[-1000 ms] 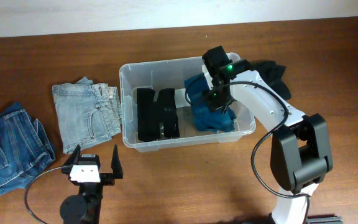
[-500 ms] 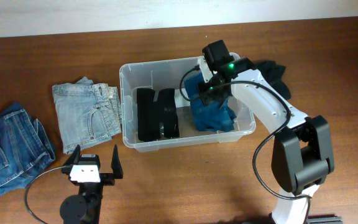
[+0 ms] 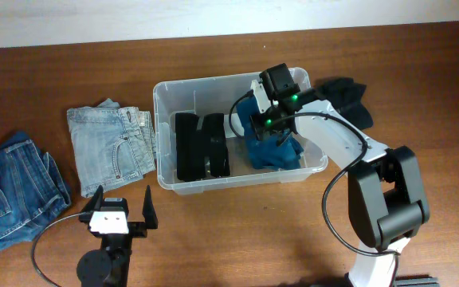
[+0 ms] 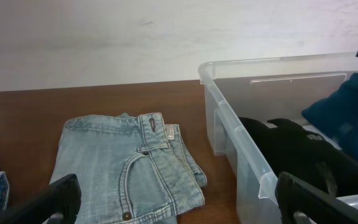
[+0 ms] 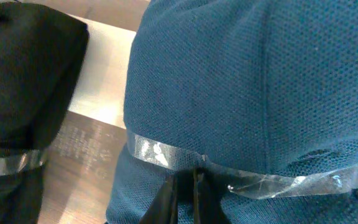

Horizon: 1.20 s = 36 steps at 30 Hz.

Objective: Pack container
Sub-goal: 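Press the teal sweater down beside the black clothes and release, then raise the right gripper out of the container toward the right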

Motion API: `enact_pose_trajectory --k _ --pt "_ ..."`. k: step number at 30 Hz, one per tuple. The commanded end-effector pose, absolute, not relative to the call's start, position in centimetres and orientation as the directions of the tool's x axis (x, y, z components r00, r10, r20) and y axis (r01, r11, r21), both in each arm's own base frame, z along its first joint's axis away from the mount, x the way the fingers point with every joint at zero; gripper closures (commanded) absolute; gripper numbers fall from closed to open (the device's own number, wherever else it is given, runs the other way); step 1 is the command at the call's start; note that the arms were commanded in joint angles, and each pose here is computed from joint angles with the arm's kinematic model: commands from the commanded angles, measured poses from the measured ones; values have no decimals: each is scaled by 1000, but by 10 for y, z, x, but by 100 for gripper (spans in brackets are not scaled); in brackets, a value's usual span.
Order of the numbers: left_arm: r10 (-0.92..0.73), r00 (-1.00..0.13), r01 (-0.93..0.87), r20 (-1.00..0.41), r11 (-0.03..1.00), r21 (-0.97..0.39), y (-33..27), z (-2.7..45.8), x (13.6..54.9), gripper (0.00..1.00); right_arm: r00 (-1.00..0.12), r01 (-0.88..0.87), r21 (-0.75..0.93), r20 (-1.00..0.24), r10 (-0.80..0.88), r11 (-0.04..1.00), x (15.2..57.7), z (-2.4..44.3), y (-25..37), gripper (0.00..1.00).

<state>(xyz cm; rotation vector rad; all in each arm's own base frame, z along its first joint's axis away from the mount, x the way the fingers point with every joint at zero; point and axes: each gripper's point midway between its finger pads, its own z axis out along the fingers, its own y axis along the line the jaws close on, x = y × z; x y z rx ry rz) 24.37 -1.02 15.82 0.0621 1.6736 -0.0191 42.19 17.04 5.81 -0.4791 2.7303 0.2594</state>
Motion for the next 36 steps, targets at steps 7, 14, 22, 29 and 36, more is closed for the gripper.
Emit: enact_pose_trajectory --k 7,14,22,29,36 --pt "44 -100 55 -994 998 39 -10 156 244 1 -896 -310 -43 -321 -307 950 413 54 139 96" --pt "44 -100 55 -994 998 39 -10 156 244 1 -877 -331 21 -376 -300 943 422 75 155 89" --pt "44 -100 55 -994 998 39 -10 156 244 1 -806 -350 54 -526 -271 935 443 162 168 83" --pt "44 -100 55 -994 998 39 -10 156 244 0 -802 -230 53 -576 -158 972 452 219 119 74" --pt "44 -100 55 -994 998 39 -10 156 244 1 -832 3 109 -551 63 994 457 222 16 58"
